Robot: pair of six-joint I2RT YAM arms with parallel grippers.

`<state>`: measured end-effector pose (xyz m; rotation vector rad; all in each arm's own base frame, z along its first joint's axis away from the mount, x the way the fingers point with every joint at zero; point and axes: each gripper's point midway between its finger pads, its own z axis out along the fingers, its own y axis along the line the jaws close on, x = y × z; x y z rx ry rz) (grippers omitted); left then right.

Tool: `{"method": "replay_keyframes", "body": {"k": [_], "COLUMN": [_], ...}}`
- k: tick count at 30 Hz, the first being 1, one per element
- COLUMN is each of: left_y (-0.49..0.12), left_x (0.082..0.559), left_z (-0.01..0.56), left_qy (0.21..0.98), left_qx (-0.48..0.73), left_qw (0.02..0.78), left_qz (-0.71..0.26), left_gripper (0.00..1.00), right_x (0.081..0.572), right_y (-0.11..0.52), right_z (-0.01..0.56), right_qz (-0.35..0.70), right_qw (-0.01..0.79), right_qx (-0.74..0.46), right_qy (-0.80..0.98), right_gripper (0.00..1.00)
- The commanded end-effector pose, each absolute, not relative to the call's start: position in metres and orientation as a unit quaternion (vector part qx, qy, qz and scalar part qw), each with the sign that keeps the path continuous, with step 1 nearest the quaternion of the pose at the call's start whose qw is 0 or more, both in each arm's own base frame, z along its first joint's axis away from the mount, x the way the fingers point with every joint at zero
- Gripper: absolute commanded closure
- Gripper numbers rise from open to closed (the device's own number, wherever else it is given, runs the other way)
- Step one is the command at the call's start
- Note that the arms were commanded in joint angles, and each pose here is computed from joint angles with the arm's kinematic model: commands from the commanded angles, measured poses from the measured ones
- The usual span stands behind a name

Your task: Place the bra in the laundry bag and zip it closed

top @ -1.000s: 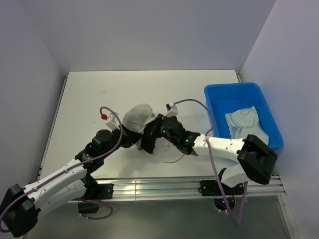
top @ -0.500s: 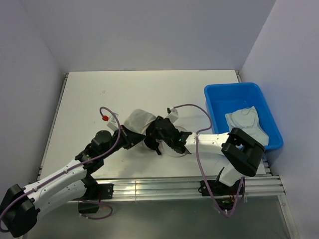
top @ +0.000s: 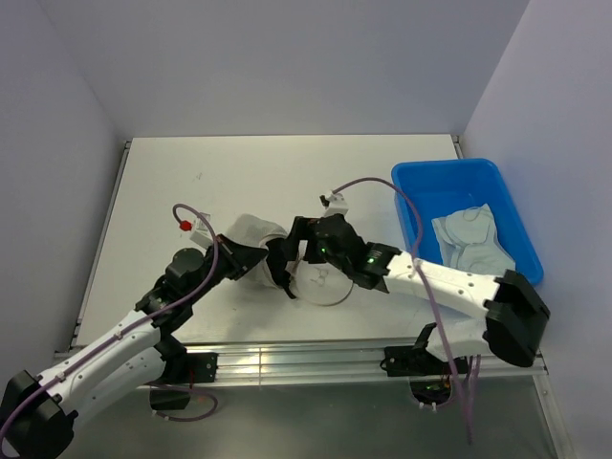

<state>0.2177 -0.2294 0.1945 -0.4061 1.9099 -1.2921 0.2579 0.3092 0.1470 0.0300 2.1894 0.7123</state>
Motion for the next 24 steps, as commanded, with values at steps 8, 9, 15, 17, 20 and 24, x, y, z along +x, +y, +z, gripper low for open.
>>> {"method": "replay_keyframes", "body": {"k": [8, 9, 15, 17, 20, 24], "left_y": [-0.215, -0.216, -0.216, -0.216, -0.217, -0.22], "left_x": [0.231, 0.23, 0.23, 0.229, 0.229, 0.229], "left_z": [0.212, 0.21, 0.207, 0.205, 0.203, 0.203], "left_qy": [0.736, 0.737, 0.737, 0.739, 0.739, 0.739], "left_qx": [-0.158, -0.155, -0.151, -0.15, -0.148, -0.144], "left_qw": [0.431, 0.43, 0.431, 0.43, 0.43, 0.425], "left_qz": [-0.497, -0.497, -0.499, -0.497, -0.497, -0.502], "left_gripper": [1.0, 1.0, 1.0, 1.0, 1.0, 1.0], "right_x": [0.231, 0.23, 0.202, 0.195, 0.186, 0.183], "right_y": [0.209, 0.201, 0.193, 0.193, 0.202, 0.21], "right_z": [0.1, 0.092, 0.047, 0.035, 0.026, 0.015], "right_qz": [0.171, 0.157, 0.155, 0.161, 0.184, 0.19], "right_qw": [0.374, 0.372, 0.313, 0.301, 0.281, 0.264], "right_qx": [0.009, 0.015, 0.028, 0.033, 0.028, 0.032], "right_qy": [0.912, 0.915, 0.936, 0.939, 0.941, 0.945], "right_gripper": [0.55, 0.61, 0.47, 0.4, 0.43, 0.53]}}
